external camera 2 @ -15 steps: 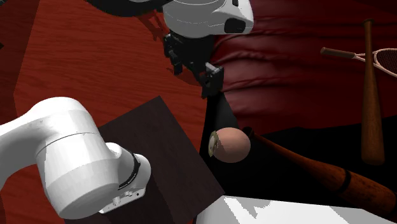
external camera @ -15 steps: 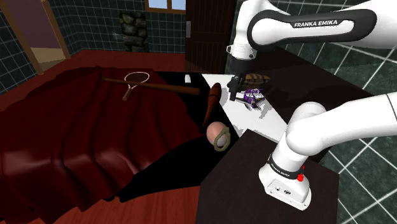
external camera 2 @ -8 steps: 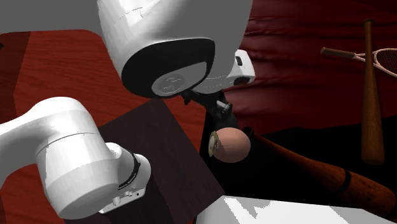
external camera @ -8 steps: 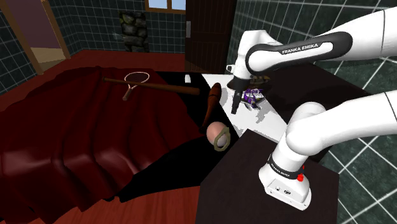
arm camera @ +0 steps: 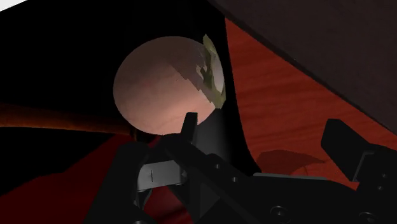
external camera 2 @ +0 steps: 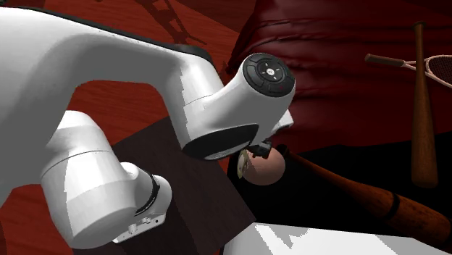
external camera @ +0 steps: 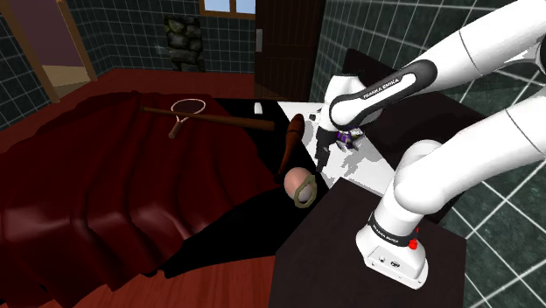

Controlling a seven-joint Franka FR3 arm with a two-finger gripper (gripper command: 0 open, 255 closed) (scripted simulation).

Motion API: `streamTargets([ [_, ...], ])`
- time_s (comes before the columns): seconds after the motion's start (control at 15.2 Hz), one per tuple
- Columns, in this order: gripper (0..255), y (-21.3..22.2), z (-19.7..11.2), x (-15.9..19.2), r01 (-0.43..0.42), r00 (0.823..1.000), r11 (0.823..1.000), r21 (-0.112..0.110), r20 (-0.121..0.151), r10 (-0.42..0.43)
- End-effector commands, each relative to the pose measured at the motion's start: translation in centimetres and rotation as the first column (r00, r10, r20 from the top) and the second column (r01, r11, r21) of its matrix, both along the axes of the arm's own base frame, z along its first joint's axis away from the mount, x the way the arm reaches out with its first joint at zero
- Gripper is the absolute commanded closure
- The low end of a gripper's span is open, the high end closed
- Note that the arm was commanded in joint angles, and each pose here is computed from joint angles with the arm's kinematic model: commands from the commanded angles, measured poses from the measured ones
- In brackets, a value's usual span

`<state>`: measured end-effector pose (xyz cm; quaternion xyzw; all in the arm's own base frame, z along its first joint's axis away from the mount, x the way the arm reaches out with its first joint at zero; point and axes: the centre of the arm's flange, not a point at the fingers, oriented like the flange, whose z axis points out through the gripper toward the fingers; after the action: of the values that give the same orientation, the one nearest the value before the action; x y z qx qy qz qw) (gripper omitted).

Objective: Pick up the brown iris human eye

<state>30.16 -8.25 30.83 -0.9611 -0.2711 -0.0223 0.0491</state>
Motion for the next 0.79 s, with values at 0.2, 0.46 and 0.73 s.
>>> streamTargets([
  [0.2, 0, -2.5, -6.2, 1.1, -0.121, 0.992, 0.992, 0.023, 0.033, 0.120],
  [0.46, 0, -2.8, -9.0, 1.4, -0.143, 0.989, 0.989, 0.027, 0.039, 0.142],
  [0.73, 0, -2.8, -11.1, 1.4, -0.143, 0.989, 0.989, 0.027, 0.039, 0.142],
])
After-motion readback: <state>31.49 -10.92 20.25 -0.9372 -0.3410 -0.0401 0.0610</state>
